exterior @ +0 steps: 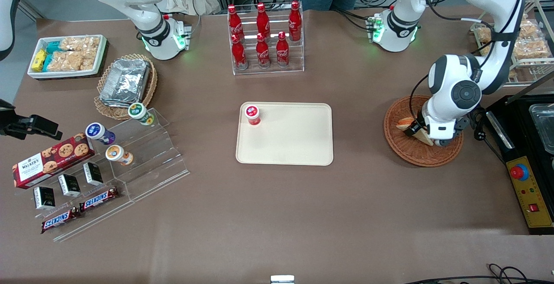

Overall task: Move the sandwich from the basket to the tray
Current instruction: 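Lower the left gripper and grasp the wrapped sandwich, then lift the sandwich and carry it over the cream tray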

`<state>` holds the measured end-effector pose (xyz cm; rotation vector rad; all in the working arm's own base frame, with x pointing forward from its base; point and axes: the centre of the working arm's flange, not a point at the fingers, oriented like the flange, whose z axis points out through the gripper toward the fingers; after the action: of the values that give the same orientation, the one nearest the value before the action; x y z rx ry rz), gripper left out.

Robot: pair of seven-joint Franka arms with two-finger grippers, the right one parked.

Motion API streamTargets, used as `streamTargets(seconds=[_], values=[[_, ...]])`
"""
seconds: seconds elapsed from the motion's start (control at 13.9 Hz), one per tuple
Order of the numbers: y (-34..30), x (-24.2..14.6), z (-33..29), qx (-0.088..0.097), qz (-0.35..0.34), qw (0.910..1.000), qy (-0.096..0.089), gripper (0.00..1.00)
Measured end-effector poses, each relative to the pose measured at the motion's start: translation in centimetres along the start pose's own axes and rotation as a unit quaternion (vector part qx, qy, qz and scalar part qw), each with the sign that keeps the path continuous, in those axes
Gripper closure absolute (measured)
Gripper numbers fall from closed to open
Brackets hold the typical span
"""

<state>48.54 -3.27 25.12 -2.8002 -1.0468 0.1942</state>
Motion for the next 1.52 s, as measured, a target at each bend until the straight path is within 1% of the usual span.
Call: streamTargets(seconds=[0.14,0.22,0.43,0.58,0.65,0.79,0.94,1.01,1.08,1.15,1.3,1.37,1.44,1.52], values=[[-0.2,0.1,0.1,-0.002,-0.004,1.0000,0.001,0.00],[-0.3,0.3,0.1,-0.004,-0.006,1.0000,0.003,0.07],[-0.7,0.8,0.2,-0.011,-0.016,0.9998,0.006,0.42],[-0.6,0.8,0.2,-0.015,-0.018,0.9997,0.009,0.59],[-0.6,0.9,0.1,-0.017,-0.019,0.9996,0.011,0.65],[-0.3,0.9,-0.3,-0.023,-0.015,0.9994,0.020,0.67],[0.3,0.7,-2.3,-0.033,0.001,0.9988,0.038,0.68],[0.6,0.3,-3.9,-0.034,0.018,0.9983,0.045,0.68],[0.8,-0.3,-5.7,-0.030,0.038,0.9977,0.049,0.68],[1.0,-1.0,-7.8,-0.026,0.058,0.9965,0.054,0.71],[2.0,-2.4,-12.4,-0.026,0.088,0.9935,0.067,0.80],[3.0,-3.2,-14.7,-0.028,0.099,0.9920,0.073,0.80],[4.3,-4.1,-16.8,-0.037,0.109,0.9905,0.075,0.80],[5.8,-5.4,-18.7,-0.053,0.118,0.9890,0.073,0.80]])
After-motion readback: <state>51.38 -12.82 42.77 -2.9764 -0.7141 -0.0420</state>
